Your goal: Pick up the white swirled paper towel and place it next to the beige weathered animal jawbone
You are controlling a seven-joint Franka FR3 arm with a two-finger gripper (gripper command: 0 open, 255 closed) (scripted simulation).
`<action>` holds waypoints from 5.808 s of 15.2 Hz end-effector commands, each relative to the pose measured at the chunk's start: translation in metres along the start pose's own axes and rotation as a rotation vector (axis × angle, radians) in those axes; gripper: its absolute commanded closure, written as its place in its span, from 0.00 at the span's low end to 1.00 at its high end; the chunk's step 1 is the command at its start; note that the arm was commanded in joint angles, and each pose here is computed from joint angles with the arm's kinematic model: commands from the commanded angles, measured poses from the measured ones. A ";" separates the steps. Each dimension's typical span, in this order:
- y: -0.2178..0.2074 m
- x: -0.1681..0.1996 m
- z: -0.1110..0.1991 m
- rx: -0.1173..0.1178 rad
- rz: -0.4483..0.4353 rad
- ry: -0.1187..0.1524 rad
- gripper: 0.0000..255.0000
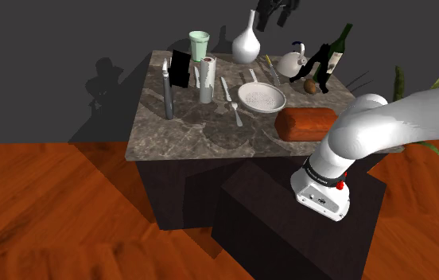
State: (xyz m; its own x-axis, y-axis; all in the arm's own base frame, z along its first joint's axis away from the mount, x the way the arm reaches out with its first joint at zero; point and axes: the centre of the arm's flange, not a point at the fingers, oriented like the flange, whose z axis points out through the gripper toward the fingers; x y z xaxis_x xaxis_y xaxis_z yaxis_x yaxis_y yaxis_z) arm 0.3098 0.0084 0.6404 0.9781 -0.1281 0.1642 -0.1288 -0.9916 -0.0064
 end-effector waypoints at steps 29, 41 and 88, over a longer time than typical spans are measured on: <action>-0.003 0.263 0.248 0.001 -0.559 -0.092 0.00; -0.002 0.260 0.282 0.001 -0.559 -0.092 0.00; -0.003 0.290 0.100 0.001 -0.559 -0.092 1.00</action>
State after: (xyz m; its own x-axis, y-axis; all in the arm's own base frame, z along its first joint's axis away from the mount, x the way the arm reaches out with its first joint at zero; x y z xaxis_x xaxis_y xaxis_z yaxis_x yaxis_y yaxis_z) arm 0.6102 -0.0268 0.5844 0.9078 0.4156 0.0567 0.4128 -0.9091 0.0559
